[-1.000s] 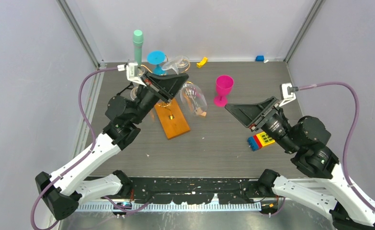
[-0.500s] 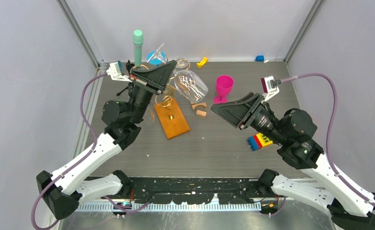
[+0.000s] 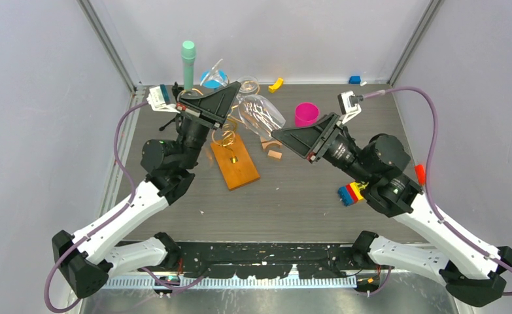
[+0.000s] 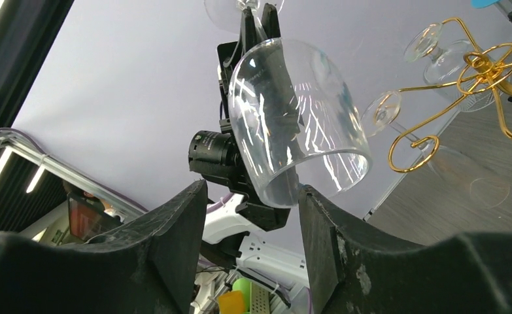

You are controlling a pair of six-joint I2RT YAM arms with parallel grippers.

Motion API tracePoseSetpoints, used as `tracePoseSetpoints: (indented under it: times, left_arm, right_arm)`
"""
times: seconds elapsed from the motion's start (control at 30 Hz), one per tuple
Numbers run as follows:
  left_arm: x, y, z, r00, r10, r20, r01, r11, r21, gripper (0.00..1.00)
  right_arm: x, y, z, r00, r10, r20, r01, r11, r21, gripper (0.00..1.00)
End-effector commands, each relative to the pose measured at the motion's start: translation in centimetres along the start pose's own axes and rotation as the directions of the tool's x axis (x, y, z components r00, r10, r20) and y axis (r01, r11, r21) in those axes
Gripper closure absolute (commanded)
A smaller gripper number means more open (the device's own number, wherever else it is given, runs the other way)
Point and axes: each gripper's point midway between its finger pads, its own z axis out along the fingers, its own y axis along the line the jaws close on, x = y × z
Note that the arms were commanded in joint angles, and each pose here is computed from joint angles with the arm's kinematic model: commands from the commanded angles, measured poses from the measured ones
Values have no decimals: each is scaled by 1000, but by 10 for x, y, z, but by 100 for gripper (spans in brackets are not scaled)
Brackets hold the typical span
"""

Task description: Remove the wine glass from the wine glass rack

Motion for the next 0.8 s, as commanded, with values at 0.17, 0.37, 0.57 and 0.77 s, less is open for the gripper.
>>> tracePoseSetpoints:
  times: [0.17, 0.37, 0.57, 0.77]
  left_arm:
    - [-24, -23, -2, 995, -20, 102, 13, 998, 69, 100]
    - [-31, -15, -8, 989, -42, 139, 37, 999, 36, 100]
    - [-35, 6, -8, 985, -21, 171, 33, 997, -68, 87]
    - [-26, 8, -4, 992, -8, 122, 19, 996, -88, 45]
  right_arm:
    - [-15, 28, 20, 998, 26, 49, -20, 993, -118, 53]
    - [-24, 17, 21, 991, 29, 129, -15, 994, -110, 66]
    - [-28, 14, 22, 987, 14, 161, 3, 995, -102, 97]
    - [-43, 20, 16, 974, -15, 228, 38, 995, -96, 100]
